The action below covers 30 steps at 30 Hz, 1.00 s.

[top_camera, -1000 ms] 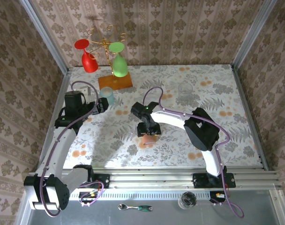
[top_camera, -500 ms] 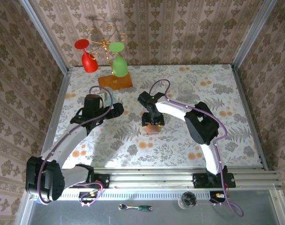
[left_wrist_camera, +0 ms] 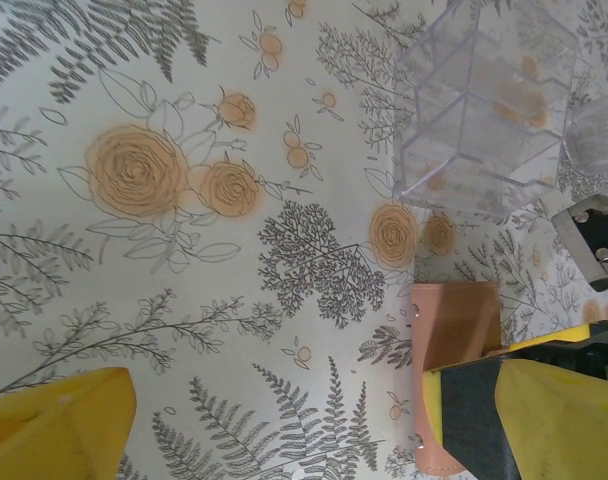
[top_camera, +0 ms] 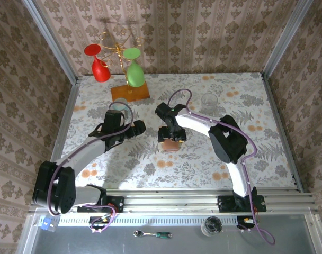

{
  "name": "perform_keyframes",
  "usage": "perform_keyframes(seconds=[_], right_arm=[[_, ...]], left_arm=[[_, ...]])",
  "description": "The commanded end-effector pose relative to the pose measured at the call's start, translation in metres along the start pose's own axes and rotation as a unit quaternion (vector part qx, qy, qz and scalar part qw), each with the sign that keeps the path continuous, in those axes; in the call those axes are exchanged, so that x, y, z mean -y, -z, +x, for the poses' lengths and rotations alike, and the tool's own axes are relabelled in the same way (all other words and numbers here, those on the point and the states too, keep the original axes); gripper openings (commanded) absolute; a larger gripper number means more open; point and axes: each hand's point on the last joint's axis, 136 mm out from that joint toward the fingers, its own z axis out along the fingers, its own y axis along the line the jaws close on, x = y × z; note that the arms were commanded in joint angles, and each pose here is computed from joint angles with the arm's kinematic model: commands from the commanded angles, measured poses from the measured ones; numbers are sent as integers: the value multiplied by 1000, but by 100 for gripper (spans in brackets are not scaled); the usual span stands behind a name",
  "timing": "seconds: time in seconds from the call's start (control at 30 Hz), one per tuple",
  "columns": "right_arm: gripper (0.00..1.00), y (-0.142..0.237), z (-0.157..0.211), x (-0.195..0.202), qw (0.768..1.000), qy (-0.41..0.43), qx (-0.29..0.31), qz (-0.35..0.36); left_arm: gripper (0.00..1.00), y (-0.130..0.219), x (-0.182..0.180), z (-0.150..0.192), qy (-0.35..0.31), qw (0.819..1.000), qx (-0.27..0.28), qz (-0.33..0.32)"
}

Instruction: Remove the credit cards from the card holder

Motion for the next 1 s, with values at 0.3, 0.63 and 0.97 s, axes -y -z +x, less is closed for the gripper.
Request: perform_keyframes(seconds=[0.3, 0.63, 0.97], right_arm=[[63, 29, -5, 4, 999, 30, 20, 12], [46, 17, -5, 1, 1000, 28, 7, 11], [42, 1, -1, 3, 999, 27, -10, 19]], left_arm=[[80, -12, 11, 2, 26, 999, -9, 38], [56, -17, 12, 7, 44, 997, -14, 54], [50, -24, 18, 12, 51, 996, -29, 70]])
